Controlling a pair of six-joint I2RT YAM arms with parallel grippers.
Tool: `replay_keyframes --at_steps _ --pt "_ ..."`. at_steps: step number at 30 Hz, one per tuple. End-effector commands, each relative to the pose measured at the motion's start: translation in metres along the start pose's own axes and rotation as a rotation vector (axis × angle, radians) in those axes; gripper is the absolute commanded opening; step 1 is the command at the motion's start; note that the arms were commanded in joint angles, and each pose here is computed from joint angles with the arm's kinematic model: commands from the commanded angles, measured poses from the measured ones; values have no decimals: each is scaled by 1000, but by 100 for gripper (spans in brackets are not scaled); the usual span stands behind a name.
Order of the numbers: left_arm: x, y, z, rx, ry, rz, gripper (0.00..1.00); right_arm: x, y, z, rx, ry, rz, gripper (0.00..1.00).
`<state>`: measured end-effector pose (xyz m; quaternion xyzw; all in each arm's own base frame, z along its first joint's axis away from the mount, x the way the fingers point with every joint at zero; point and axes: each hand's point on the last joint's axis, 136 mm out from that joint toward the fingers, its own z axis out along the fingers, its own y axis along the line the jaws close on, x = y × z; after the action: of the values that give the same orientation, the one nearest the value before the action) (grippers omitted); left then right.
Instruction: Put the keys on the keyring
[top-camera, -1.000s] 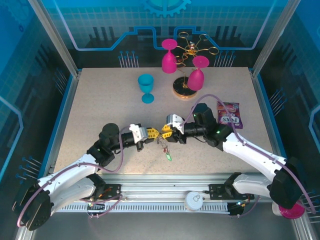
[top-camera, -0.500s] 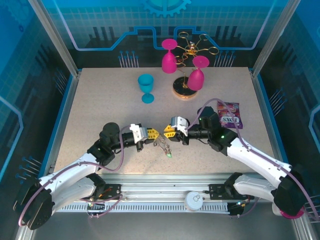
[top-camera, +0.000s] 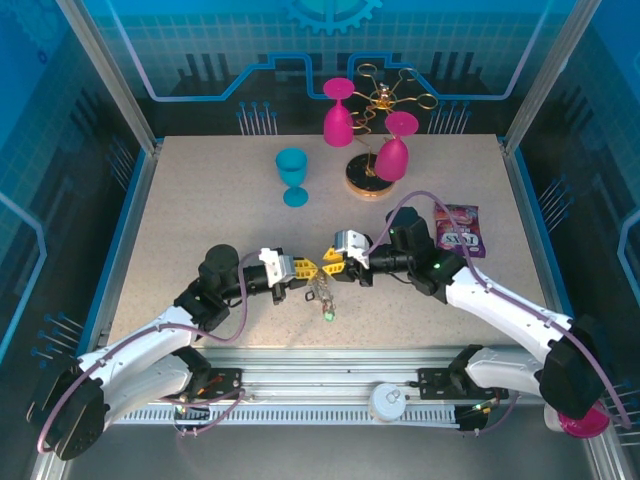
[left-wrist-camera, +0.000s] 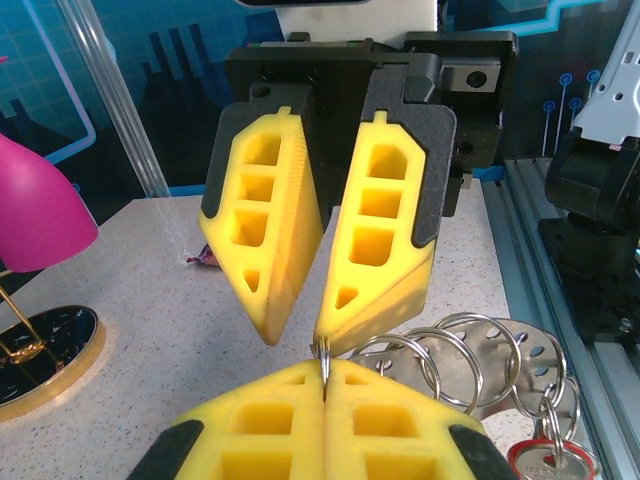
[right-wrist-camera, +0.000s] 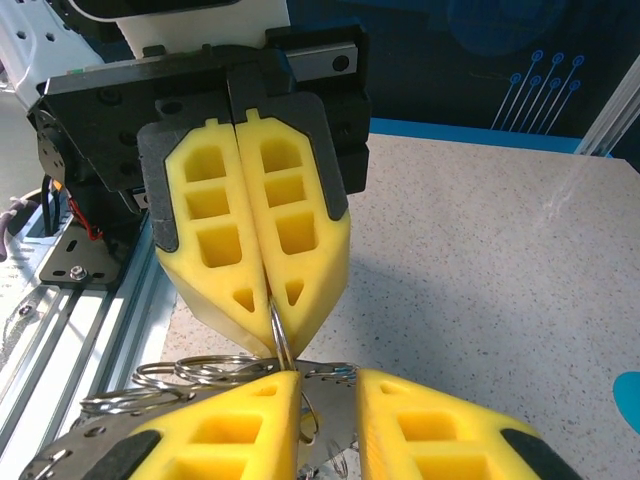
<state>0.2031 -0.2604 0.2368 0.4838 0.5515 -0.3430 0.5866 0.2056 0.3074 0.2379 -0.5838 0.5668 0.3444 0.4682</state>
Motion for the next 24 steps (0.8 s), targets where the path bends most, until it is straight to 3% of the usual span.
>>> replay_keyframes --at_steps 1,8,18,24 --pt "-14 1 -1 11 -41 27 0 -14 10 4 -62 -33 -37 24" --pt "-12 5 -3 -19 -26 46 0 -5 -10 -6 116 -5 -73 23" --pt "-12 4 -3 -18 -26 46 0 -9 10 3 -31 -21 -52 25" --pt "-13 3 -3 -12 -28 41 0 -10 8 8 -43 -19 -54 24"
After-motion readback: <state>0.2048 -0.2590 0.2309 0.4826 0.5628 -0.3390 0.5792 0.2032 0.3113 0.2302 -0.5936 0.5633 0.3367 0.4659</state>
